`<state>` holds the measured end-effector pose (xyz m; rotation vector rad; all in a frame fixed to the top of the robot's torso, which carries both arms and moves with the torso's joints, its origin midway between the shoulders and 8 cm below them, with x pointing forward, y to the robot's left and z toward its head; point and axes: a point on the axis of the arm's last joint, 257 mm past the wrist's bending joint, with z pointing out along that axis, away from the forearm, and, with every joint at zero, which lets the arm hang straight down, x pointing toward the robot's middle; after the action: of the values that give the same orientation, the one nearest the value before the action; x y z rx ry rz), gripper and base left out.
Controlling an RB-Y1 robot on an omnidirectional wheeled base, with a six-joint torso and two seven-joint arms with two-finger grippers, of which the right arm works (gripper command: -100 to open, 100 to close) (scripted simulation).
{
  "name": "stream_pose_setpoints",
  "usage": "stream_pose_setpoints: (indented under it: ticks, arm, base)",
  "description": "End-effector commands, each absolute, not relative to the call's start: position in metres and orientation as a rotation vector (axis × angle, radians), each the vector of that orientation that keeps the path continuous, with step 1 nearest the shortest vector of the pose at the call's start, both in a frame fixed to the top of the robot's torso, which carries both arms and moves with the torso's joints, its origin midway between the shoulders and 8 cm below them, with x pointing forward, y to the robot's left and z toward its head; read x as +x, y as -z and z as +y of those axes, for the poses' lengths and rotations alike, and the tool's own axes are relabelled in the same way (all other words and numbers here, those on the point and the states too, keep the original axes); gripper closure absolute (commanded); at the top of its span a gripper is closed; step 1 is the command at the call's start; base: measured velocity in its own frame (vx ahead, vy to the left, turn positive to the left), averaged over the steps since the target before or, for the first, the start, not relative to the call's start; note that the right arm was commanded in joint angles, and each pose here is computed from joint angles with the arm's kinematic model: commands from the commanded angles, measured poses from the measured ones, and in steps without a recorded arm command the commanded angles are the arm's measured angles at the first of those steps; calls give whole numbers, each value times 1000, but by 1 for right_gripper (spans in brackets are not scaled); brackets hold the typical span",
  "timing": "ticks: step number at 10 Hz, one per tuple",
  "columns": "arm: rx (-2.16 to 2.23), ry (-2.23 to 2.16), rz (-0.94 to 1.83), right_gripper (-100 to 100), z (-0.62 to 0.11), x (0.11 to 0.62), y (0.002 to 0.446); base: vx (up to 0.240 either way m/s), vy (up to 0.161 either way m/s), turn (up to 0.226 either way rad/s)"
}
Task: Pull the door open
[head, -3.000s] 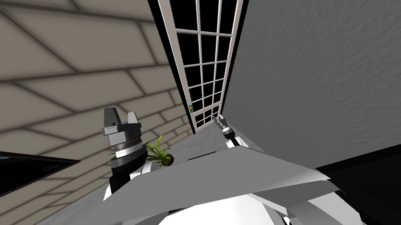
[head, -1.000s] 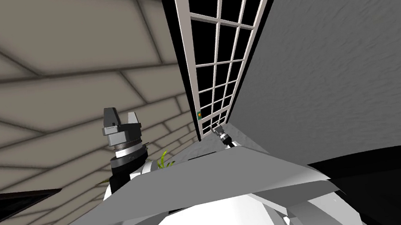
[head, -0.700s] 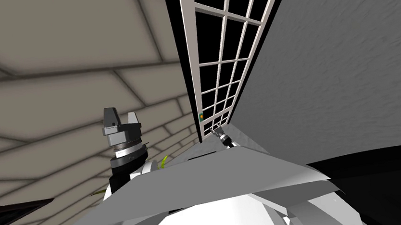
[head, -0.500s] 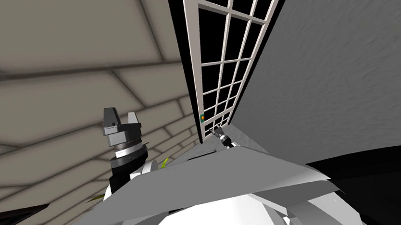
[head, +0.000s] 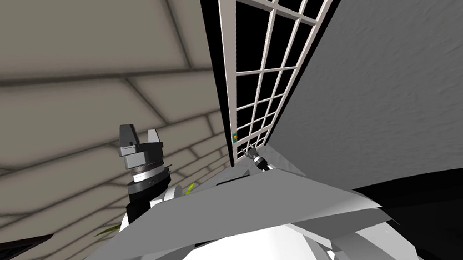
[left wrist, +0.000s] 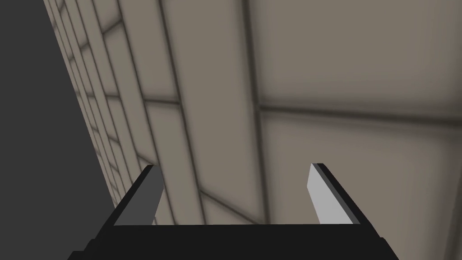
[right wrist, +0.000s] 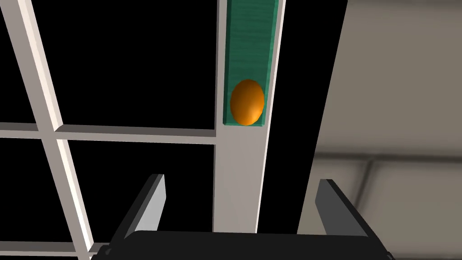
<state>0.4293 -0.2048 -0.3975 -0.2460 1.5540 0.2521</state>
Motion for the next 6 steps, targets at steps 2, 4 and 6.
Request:
stream_pose_setpoints:
  ticks: [2, 4, 6]
  arm:
    - [-229, -227, 1572, -100, -215, 426, 403]
    - [-212, -210, 1584, -100, -221, 424, 407]
    - [-202, -203, 1584, -100, -221, 424, 407]
  base:
    - [-82, -169, 264]
    - [-29, -37, 127]
    - [118, 91, 20]
